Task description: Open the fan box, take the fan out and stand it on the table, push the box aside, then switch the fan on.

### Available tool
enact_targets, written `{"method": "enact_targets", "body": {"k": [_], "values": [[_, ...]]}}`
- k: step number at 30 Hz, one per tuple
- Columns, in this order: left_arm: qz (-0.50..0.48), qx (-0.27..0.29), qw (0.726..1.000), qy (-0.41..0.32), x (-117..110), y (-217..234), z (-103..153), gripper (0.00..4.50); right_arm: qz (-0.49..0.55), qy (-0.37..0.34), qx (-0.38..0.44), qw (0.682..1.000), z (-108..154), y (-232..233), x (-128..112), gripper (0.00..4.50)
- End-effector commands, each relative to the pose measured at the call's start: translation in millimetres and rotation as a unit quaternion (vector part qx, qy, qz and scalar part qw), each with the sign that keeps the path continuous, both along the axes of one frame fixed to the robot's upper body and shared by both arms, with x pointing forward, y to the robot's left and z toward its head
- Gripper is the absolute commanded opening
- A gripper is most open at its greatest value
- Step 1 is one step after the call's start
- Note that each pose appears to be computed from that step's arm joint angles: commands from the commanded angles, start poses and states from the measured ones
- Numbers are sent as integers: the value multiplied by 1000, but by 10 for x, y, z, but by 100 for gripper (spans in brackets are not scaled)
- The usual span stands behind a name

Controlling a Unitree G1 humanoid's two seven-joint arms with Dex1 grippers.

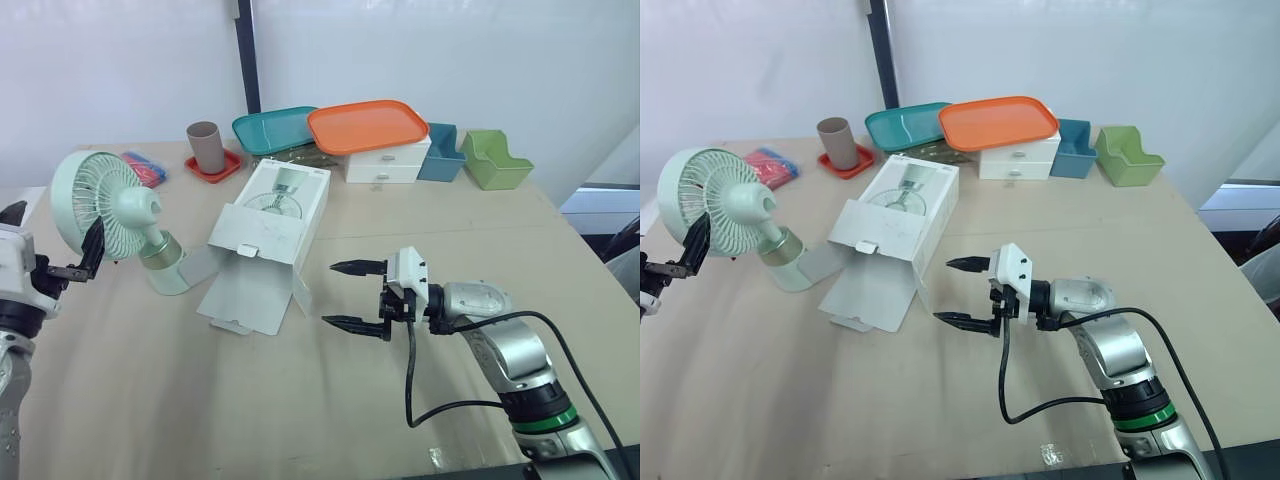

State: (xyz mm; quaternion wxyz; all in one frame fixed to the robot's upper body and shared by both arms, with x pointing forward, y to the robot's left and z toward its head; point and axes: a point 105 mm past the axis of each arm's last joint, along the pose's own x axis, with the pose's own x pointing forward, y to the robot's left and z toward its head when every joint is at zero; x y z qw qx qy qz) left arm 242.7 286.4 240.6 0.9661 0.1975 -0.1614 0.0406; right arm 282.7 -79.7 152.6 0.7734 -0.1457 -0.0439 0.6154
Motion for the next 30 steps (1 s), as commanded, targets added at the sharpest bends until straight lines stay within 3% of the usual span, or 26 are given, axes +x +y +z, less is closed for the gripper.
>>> {"method": "enact_targets", "body": {"k": [1, 6, 13, 18, 24, 30], "values": [[-8, 93, 994, -61, -114, -216, 274, 445, 13, -19, 5, 1000, 94, 29, -30, 450], [-74, 135, 985, -71, -96, -535, 293, 445, 13, -20, 2, 1000, 107, 37, -19, 450], [-189, 6, 982, 25, -7, -822, -136, 445, -8, -22, 8, 1000, 113, 142, -55, 450], [-317, -55, 926, 196, -148, -1073, -755, 445, -63, -11, 16, 998, 134, 274, -25, 450], [-370, -28, 885, 281, -303, -1040, -1098, 445, -130, 3, 23, 991, 99, 411, 29, 450], [-390, 2, 877, 283, -220, -987, -1141, 445, -203, 17, 47, 978, 158, 549, 105, 450]]}}
